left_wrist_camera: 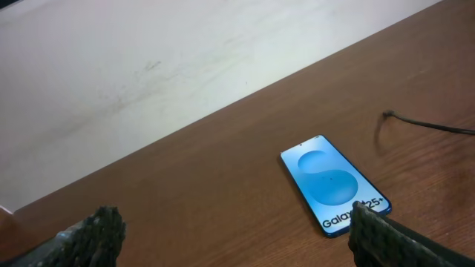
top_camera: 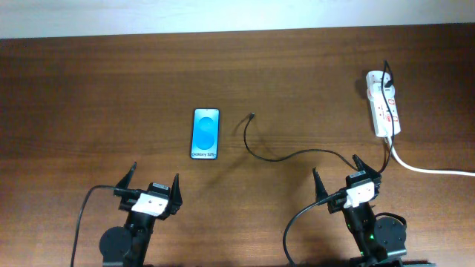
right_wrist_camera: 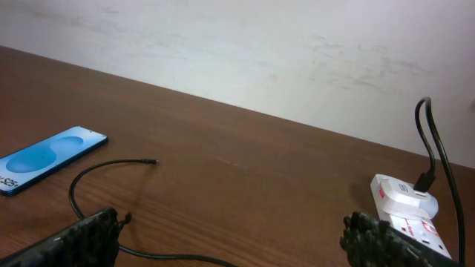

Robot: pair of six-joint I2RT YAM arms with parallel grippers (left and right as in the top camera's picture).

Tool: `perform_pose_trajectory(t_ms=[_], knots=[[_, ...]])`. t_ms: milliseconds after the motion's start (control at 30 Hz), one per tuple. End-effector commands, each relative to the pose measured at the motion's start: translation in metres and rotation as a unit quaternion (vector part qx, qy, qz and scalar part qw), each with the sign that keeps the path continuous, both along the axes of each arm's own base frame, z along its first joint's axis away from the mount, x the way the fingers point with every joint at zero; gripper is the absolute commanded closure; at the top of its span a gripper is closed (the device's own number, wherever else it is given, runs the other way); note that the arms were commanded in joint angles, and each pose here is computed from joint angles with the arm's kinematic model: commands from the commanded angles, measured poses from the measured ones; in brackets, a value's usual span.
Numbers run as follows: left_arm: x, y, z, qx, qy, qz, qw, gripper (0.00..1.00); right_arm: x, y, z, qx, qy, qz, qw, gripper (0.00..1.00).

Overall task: Plug charger to phone and switch on socket
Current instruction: 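Raise the left arm from rest toward the phone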

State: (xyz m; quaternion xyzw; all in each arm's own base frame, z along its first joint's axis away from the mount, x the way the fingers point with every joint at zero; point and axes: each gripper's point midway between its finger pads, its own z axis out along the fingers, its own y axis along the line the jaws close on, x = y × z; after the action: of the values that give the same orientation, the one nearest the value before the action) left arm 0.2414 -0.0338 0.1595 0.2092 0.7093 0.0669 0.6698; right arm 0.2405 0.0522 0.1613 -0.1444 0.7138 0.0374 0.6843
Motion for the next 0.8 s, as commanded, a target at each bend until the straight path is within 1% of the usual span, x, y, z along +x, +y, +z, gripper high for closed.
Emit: perform_pose_trajectory(t_ms=[0,533,667,767], knots=[[-0.0003,0.0000,-0.0004,0.006,-0.002,0.001,1.000,0.01,-0.0006,0.0013,-0.0016,0.006,0.002,0.004,1.000,0.02],[-0.0003,0.0000,-0.0004,0.006,-0.002,0.001,1.000,0.01,-0.0006,0.0013,-0.0016,0.006,0.002,0.004,1.000,0.02],[0.0003,0.0008,0.0059,0.006,-0.015,0.003,1.000,0.01,-0.0006,0.0013,-0.0016,0.006,0.002,0.004,1.000,0.02],[-0.0002,0.0009,-0.0006,0.006,-0.002,0.003,1.000,0.01,-0.0006,0.0013,-0.0016,0.006,0.002,0.004,1.000,0.02]])
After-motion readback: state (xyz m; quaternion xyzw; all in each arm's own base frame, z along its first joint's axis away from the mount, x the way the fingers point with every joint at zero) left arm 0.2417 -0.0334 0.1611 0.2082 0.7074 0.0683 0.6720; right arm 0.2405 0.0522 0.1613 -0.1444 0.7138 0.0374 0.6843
